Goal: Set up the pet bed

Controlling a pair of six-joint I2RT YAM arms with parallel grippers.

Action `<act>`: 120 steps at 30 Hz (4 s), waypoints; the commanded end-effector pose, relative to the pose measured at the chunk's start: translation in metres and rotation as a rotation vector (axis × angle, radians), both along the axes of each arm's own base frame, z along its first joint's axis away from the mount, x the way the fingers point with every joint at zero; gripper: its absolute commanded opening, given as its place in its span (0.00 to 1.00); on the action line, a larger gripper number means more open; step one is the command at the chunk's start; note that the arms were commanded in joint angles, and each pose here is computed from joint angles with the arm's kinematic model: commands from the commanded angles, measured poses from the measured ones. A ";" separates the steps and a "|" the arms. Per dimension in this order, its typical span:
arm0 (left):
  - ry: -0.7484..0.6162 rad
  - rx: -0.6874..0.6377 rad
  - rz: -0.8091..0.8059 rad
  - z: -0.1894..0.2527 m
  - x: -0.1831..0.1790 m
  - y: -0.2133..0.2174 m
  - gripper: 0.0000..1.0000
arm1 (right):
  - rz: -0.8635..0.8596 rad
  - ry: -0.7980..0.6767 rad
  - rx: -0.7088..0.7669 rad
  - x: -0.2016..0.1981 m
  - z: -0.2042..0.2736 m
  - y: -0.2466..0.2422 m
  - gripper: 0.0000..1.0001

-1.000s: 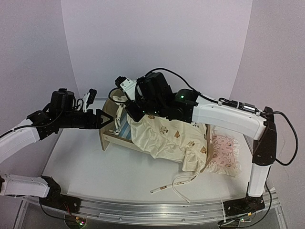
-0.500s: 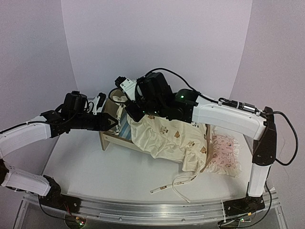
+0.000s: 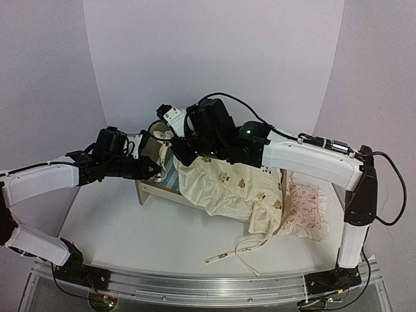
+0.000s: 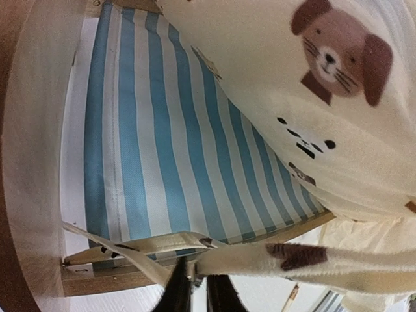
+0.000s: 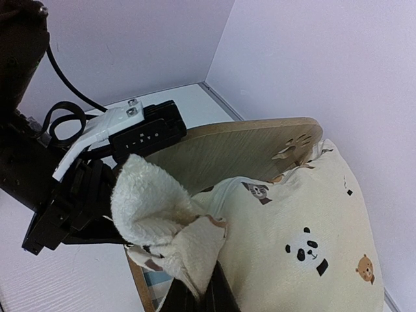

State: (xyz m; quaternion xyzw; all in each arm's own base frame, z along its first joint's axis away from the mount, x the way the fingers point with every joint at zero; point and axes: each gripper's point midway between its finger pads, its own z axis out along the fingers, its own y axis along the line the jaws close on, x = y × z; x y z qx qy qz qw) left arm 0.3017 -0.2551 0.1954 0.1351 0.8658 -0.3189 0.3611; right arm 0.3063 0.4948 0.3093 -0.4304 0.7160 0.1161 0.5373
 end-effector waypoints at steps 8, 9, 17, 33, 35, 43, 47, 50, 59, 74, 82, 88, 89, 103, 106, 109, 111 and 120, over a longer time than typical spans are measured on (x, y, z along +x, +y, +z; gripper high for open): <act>-0.145 0.002 0.077 0.069 0.013 0.012 0.00 | -0.014 -0.070 0.075 0.003 0.038 -0.002 0.00; -0.143 0.013 0.088 0.073 0.010 0.017 0.00 | -0.017 -0.073 0.073 0.005 0.037 -0.002 0.00; -0.100 0.030 0.117 0.099 -0.022 0.043 0.00 | -0.043 -0.077 0.084 0.031 0.028 0.015 0.00; 0.074 -0.167 -0.115 0.095 -0.089 0.022 0.00 | -0.117 -0.130 0.161 0.069 0.017 0.027 0.00; 0.096 -0.189 -0.155 0.090 -0.096 0.017 0.01 | -0.114 -0.122 0.154 0.064 0.012 0.021 0.00; 0.135 -0.232 -0.360 0.073 -0.122 -0.002 0.34 | -0.080 -0.099 0.160 0.042 0.014 -0.006 0.00; 0.071 -0.205 -0.331 0.079 -0.114 0.003 0.46 | -0.076 -0.099 0.165 0.036 0.019 -0.013 0.00; -0.006 -0.107 -0.127 0.074 -0.082 0.024 0.45 | -0.072 -0.097 0.168 0.034 0.021 -0.016 0.00; -0.065 -0.025 0.003 0.031 -0.036 0.024 0.33 | -0.065 -0.091 0.167 0.029 0.021 -0.022 0.00; -0.120 0.116 0.071 0.008 0.010 0.003 0.28 | -0.060 -0.109 0.166 0.027 0.029 -0.026 0.00; -0.100 0.180 -0.027 -0.010 0.005 -0.010 0.35 | -0.058 -0.113 0.169 0.027 0.031 -0.025 0.00; -0.098 0.183 -0.079 -0.015 -0.002 -0.021 0.40 | -0.057 -0.114 0.168 0.027 0.031 -0.025 0.00; -0.100 0.188 -0.084 -0.016 -0.002 -0.024 0.41 | -0.058 -0.115 0.170 0.028 0.032 -0.025 0.00; -0.181 0.245 -0.010 -0.014 0.021 -0.035 0.42 | -0.055 -0.109 0.170 0.026 0.031 -0.025 0.00; -0.201 0.266 0.012 -0.013 0.028 -0.035 0.41 | -0.053 -0.107 0.171 0.026 0.031 -0.025 0.00; -0.243 0.265 0.009 -0.008 0.030 -0.039 0.41 | -0.050 -0.104 0.174 0.026 0.031 -0.024 0.00; -0.264 0.255 -0.002 -0.006 0.031 -0.043 0.41 | -0.048 -0.103 0.176 0.026 0.031 -0.023 0.00; -0.314 0.230 -0.012 -0.014 0.036 -0.051 0.37 | -0.043 -0.094 0.177 0.026 0.028 -0.021 0.00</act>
